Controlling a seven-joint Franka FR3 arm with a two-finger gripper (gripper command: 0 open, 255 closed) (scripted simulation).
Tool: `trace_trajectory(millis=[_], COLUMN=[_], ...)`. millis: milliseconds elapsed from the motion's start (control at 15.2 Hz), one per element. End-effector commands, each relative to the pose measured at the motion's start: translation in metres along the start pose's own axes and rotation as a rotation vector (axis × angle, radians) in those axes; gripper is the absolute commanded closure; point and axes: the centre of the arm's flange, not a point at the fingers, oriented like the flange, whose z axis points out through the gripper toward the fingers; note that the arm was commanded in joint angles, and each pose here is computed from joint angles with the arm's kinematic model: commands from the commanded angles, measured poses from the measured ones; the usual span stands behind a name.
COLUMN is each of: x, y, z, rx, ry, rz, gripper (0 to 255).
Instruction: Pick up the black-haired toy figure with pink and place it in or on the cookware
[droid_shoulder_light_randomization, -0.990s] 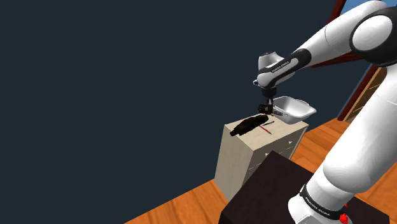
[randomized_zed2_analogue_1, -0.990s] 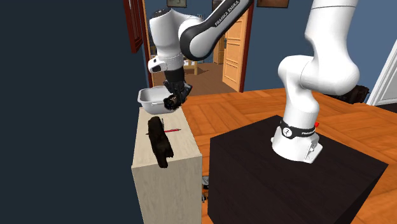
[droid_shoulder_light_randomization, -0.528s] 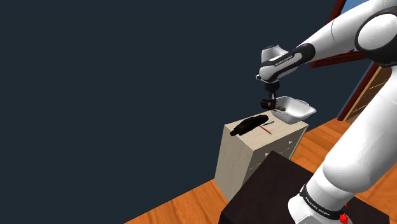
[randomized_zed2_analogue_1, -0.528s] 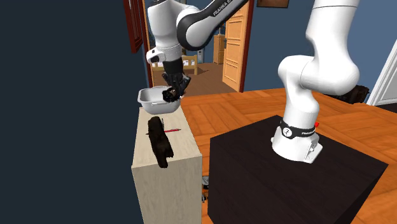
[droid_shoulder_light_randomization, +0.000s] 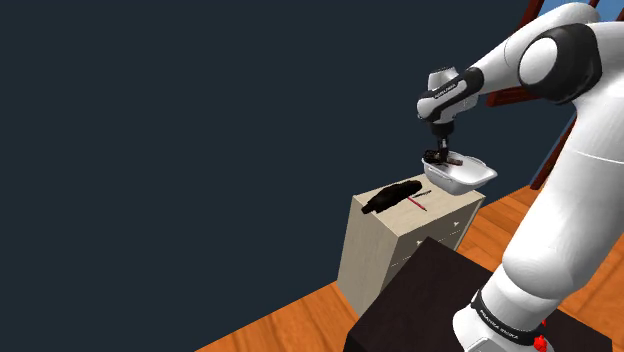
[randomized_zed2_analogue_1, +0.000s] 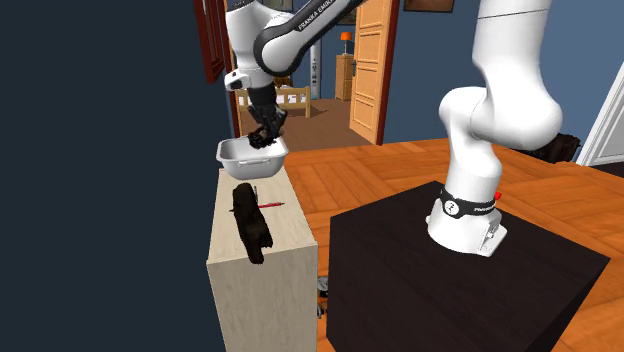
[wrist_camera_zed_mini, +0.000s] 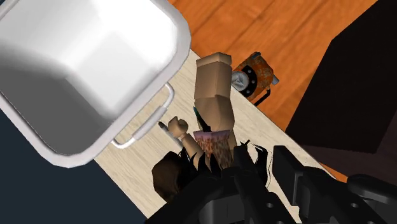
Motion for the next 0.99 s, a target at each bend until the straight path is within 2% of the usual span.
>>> trace_trajectory(millis=[0,924], x=[-0.016,-0.117], y=[0.025,0.176], z=[0.004,0.037], rx=[-0.001,-0.001], ry=[0.000,0.000], rz=[-0.002,-0.002], gripper=[255,255])
